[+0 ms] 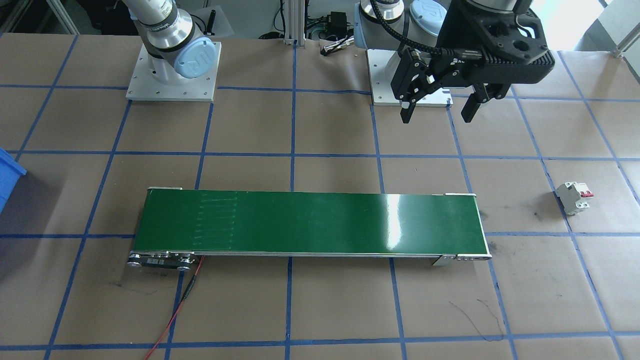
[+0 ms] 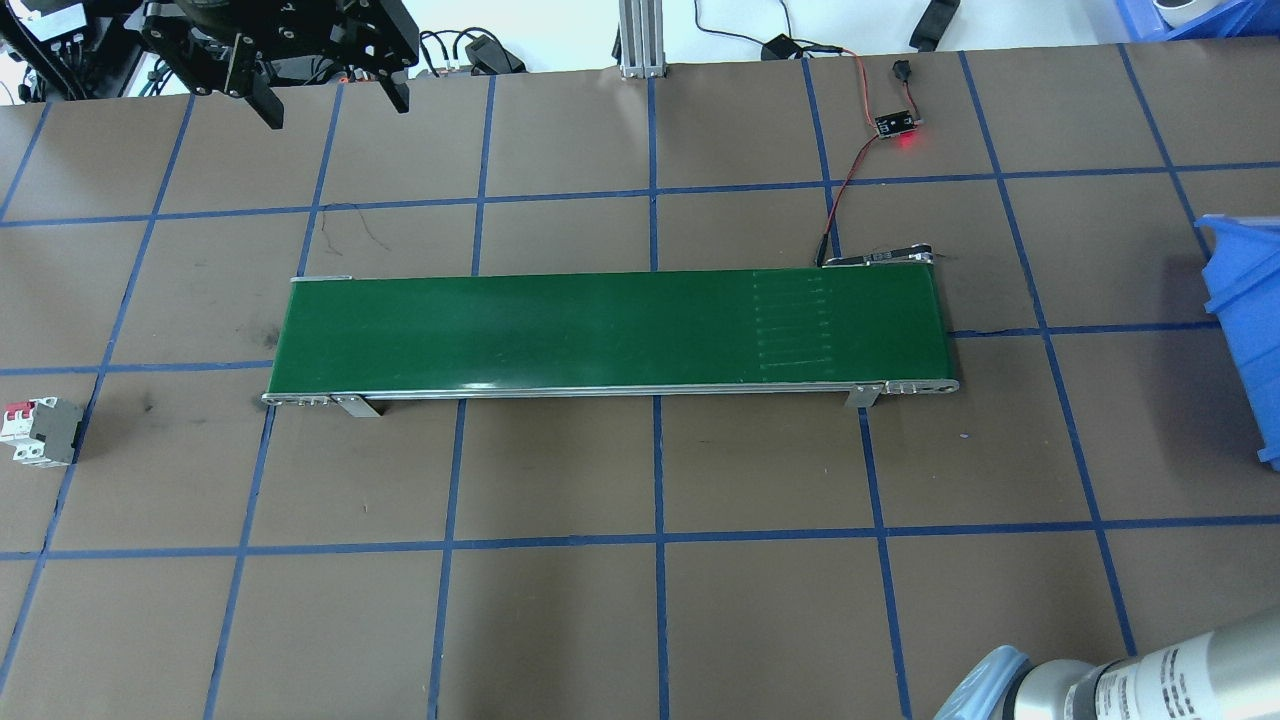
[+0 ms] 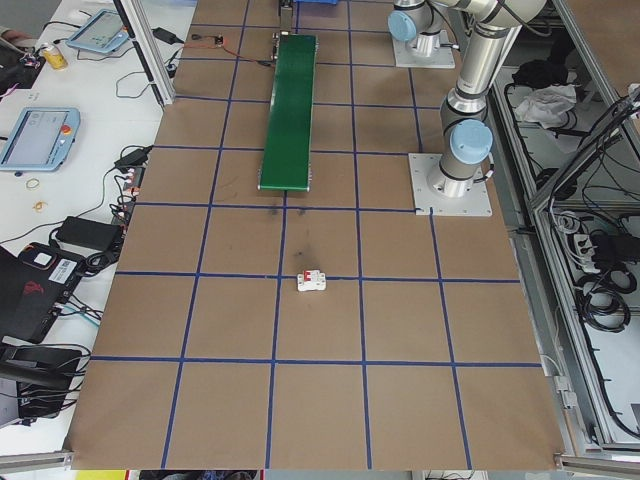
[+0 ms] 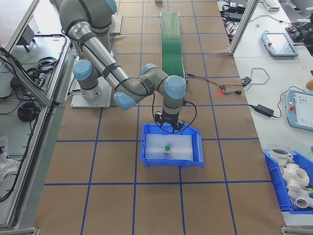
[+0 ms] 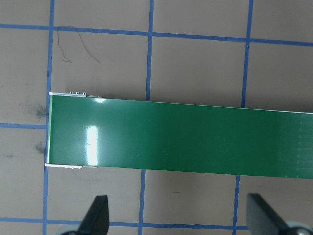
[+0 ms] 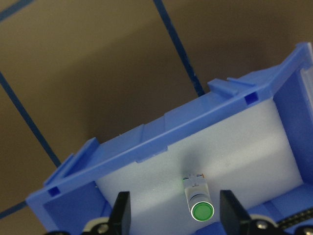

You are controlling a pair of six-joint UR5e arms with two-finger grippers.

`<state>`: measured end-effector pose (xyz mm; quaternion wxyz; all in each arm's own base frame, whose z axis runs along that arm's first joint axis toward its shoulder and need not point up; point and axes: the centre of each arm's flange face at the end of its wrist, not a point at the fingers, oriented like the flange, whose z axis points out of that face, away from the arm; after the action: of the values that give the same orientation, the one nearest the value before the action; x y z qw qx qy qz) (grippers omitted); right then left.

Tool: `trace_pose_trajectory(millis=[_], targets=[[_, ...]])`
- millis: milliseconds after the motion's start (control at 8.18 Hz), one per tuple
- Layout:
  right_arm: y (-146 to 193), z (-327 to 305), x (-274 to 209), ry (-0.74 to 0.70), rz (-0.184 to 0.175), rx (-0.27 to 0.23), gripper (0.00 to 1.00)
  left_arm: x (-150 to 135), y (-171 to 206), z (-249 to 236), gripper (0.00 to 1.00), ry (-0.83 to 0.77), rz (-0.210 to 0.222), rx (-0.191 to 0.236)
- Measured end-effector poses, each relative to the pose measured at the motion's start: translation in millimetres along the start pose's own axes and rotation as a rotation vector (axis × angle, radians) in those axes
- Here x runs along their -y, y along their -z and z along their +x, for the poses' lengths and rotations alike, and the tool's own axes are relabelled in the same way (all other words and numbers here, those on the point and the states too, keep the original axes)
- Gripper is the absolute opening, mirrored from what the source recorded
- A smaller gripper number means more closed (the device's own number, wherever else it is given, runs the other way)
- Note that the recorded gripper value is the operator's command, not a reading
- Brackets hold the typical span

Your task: Move button from left to right

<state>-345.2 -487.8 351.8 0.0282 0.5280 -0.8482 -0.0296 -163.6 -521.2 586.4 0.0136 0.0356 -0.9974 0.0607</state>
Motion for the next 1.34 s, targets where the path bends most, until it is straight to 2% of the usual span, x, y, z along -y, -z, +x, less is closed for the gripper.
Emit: trace_pose_trajectory(millis=[244,367,611,856,1100,1344], targets=[[79,-36,81,-0.160,-0.026,-0.010,0.70,-1,0,0,1.00,-0.001,0.001,0.000],[108,-57,126,-0.259,-0.027,-0.010,0.70,-1,0,0,1.00,-0.001,0.000,0.000],[151,-103,222,-0.427,-0.017,-0.046,0.70,-1,0,0,1.00,-0.001,0.000,-0.001],[173,-146,306,-0.592,0.004,-0.050,0.71,-1,0,1,1.00,0.000,0.000,-0.002],[182,-183,369,-0.779,0.034,-0.041,0.70,-1,0,1,1.00,-0.001,-0.001,-0.001],[182,-200,400,-1.075,0.102,0.052,0.68,-2,0,1,1.00,-0.001,-0.001,-0.002]])
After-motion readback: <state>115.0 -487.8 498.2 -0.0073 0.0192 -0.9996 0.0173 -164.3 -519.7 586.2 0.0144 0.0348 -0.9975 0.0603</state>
